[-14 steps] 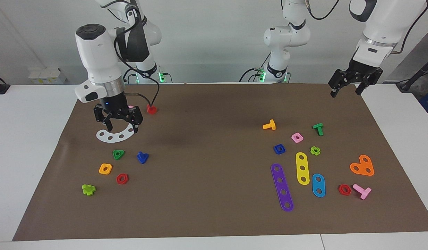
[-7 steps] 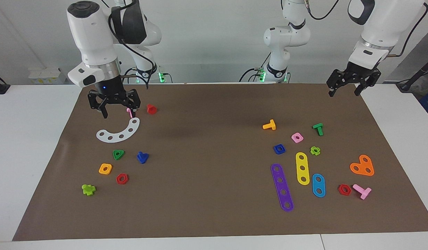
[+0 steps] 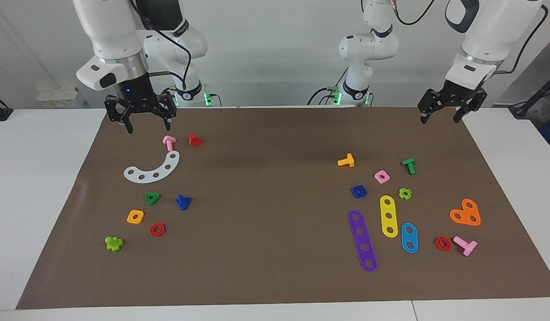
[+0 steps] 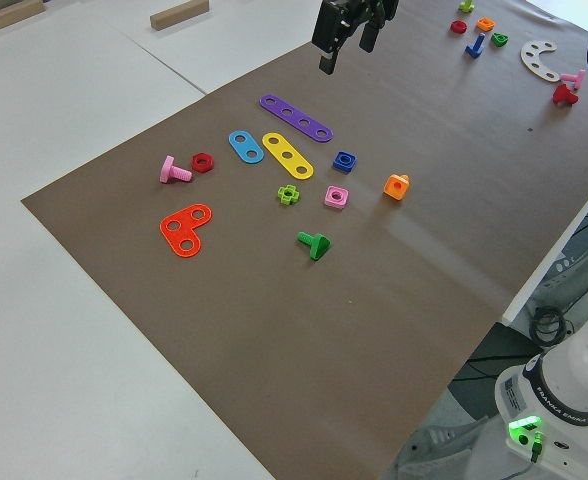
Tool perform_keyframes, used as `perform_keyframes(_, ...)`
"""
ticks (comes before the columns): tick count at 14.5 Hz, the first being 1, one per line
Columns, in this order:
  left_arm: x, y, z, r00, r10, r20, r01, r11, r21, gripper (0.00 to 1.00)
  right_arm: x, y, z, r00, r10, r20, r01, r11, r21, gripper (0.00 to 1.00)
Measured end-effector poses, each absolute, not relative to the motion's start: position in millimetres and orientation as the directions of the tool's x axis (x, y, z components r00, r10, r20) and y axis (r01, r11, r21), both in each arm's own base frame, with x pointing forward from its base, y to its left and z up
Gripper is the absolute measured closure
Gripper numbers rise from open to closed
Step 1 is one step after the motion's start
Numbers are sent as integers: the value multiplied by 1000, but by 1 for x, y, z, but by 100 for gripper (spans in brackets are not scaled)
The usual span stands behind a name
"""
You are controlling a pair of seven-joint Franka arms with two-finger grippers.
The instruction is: Unscrew and place screws in storage area
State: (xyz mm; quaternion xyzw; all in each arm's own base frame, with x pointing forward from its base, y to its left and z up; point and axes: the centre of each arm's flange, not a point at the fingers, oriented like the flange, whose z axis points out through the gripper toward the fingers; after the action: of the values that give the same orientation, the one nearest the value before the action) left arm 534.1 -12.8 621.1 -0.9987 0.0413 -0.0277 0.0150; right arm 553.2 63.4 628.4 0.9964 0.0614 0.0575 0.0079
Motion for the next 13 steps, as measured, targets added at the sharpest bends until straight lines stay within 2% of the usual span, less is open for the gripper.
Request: perform_keyframes(13,533,-14,621,995,-89,55,-87,-996,-33,0,552,62,626,982,172,80,168,-984,51,0)
